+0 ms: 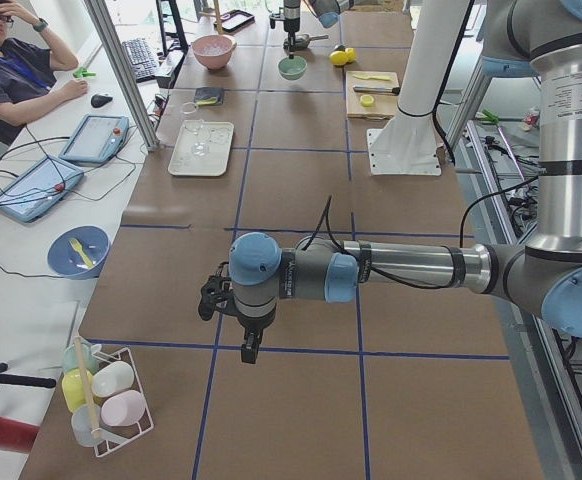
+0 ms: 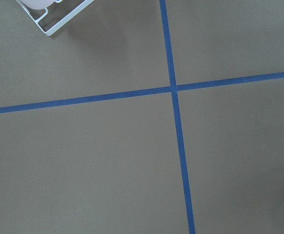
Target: Pour ice into bowl
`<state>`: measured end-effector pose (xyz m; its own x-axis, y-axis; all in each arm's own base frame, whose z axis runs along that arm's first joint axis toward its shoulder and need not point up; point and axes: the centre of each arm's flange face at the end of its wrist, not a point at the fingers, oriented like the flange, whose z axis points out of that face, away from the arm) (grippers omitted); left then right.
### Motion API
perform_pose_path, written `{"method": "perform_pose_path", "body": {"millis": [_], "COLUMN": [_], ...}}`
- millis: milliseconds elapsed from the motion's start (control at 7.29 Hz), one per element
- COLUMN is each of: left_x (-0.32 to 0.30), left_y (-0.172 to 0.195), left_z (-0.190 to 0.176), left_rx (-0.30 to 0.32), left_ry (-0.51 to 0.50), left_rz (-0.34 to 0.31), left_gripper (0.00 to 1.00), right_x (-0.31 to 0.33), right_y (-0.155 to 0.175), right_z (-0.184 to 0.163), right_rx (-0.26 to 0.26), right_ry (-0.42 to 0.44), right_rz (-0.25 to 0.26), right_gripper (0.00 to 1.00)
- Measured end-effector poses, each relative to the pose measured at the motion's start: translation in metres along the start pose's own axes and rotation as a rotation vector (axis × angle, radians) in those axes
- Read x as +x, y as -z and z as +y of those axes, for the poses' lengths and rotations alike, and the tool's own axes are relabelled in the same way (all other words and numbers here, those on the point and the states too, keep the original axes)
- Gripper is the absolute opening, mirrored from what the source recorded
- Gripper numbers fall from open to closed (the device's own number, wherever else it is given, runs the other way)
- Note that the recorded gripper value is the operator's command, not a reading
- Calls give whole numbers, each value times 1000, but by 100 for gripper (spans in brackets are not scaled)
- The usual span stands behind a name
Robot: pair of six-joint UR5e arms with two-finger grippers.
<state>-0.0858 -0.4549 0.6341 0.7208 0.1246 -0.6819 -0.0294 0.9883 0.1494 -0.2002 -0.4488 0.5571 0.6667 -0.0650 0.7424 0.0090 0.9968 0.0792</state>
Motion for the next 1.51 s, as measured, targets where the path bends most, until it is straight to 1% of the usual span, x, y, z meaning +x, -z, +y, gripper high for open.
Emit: {"method": "perform_pose_path", "body": {"millis": [137, 275, 412, 824, 961, 1235, 1373, 1510], "left_x": [0, 0, 0, 1, 2, 3, 5, 6], "left_y": [0, 0, 0, 1, 1, 3, 4, 5], "left_z": [0, 0, 0, -1, -1, -2, -4, -6], "left_rx": [0, -1, -1, 2, 3, 6, 9, 10], "left_ry": [0, -1, -1, -3, -4, -7, -11, -13], "left_rz": [0, 0, 0, 0, 0, 0, -1, -1], "left_gripper": [100, 100, 100, 100, 100, 100, 100, 100], "right_x": [5, 9, 10, 5, 8, 32, 59, 94], "right_y": [-5, -9, -12, -10, -1, 30, 49, 73], "right_z": [0, 0, -1, -6, -10, -23, -30, -36], "right_rx": [9, 17, 21, 34, 52, 90, 98, 93], "right_ry": [-3, 0, 4, 23, 23, 25, 66, 113], "right_rz": [-9, -17, -23, -36, -39, -35, -5, 40], "right_gripper": [0, 14, 99, 100, 100, 100, 100, 100]}}
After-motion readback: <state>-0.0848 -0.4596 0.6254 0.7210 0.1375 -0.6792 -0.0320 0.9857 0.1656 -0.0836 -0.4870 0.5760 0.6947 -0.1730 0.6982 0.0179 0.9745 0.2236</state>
